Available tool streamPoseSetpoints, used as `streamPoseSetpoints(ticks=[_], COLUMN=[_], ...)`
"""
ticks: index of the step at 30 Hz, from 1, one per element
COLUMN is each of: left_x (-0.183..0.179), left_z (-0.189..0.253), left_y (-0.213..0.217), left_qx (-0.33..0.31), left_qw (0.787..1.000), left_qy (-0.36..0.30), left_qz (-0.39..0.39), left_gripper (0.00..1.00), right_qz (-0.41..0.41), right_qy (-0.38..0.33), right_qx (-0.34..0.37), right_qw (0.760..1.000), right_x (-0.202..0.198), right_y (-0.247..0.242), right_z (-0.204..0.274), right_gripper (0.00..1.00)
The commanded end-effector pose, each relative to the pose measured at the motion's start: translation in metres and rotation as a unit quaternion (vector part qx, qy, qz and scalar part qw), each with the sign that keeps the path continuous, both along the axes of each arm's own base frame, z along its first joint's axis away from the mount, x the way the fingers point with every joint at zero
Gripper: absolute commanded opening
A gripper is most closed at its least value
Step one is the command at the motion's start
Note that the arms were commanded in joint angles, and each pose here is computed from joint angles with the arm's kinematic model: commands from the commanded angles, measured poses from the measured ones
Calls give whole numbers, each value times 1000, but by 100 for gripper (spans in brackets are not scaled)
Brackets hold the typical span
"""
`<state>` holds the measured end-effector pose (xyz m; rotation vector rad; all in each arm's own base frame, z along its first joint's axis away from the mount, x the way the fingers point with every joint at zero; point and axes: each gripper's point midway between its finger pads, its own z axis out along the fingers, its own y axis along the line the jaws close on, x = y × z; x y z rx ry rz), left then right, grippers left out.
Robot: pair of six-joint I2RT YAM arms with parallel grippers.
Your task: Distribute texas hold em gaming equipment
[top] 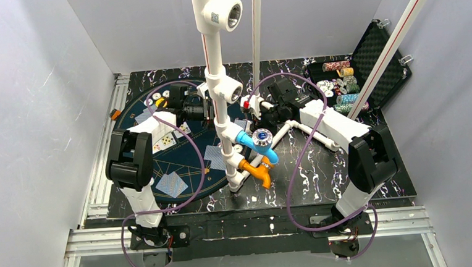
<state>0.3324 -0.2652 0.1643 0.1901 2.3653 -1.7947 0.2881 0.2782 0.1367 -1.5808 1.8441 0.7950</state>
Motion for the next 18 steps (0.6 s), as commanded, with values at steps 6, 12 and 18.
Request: streamPoseSetpoints(ticks=[6,12,18], left_x=[-2,-27,-31], left_z=[25,37,22], left_y=[-1,-24,-30], left_qx=[-8,-44,-45], left_qw=[1000,997,997], left_qy=[-25,-35,8], left_qz=[2,-52,-63], left_gripper=[66,66,54], right_qz=[15,19,26], right_qy=[-34,-31,-32], right_qx=[37,48,60], right_qw=[999,998,997], right_x=[3,5,4], right_y=[9,14,17], right_z=[25,29,39], right_gripper=[1,1,1])
